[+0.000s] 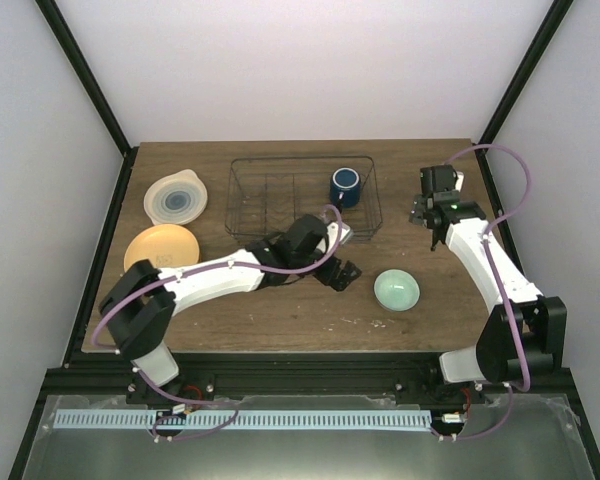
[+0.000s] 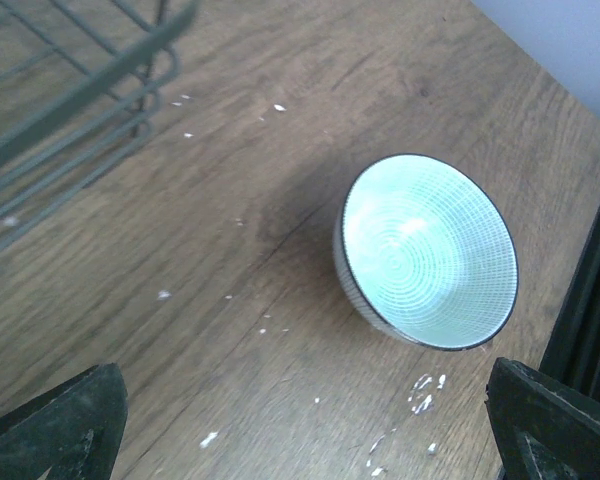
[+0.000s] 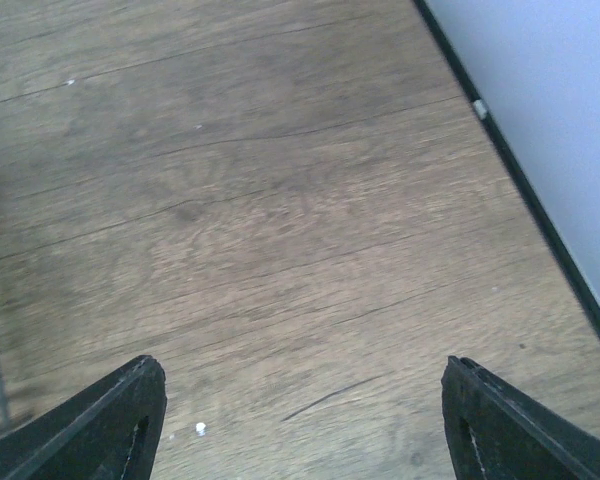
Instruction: Load the mixed dishes into the dish rack
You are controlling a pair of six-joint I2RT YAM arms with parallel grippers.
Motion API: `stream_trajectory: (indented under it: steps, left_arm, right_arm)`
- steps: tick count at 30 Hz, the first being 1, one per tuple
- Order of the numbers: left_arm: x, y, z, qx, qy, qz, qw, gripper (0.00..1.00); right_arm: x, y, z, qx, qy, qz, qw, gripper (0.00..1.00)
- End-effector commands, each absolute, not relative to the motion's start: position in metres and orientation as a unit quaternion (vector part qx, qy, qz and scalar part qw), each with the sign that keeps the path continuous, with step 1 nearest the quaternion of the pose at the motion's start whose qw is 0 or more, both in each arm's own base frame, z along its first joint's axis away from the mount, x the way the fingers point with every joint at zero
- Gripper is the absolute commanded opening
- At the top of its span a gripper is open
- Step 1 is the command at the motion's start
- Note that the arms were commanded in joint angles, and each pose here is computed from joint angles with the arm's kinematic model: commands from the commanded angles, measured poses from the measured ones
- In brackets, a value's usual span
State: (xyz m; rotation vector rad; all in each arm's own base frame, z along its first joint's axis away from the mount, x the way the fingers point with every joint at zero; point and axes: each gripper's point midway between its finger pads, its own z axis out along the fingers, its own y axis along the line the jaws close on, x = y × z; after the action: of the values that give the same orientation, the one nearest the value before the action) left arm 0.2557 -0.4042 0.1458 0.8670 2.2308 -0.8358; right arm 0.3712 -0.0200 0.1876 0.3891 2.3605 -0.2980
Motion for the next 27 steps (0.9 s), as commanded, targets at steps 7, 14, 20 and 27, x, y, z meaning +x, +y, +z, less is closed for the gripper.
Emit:
stream_trajectory:
  steps: [7, 14, 20, 27]
  left_arm:
    - [0.238, -0.45, 0.12, 0.365, 0.838, -0.304, 0.267, 1.0]
    - [0.236, -0.467, 0.107, 0.37, 0.841, -0.302, 0.256, 1.0]
    - [0.245, -0.478, 0.09, 0.366, 0.85, -0.289, 0.246, 1.0]
    - [0.257, -0.495, 0.065, 0.372, 0.863, -0.243, 0.241, 0.95]
  right_arm:
    - [0.363, -0.046, 0.211, 0.165, 0.894, -0.134, 0.395, 0.81]
    - [0.362, -0.048, 0.213, 0.166, 0.893, -0.127, 0.398, 0.82]
    - [0.357, -0.048, 0.229, 0.163, 0.885, -0.12, 0.418, 0.83]
    - [0.352, -0.046, 0.234, 0.154, 0.884, -0.116, 0.426, 0.83]
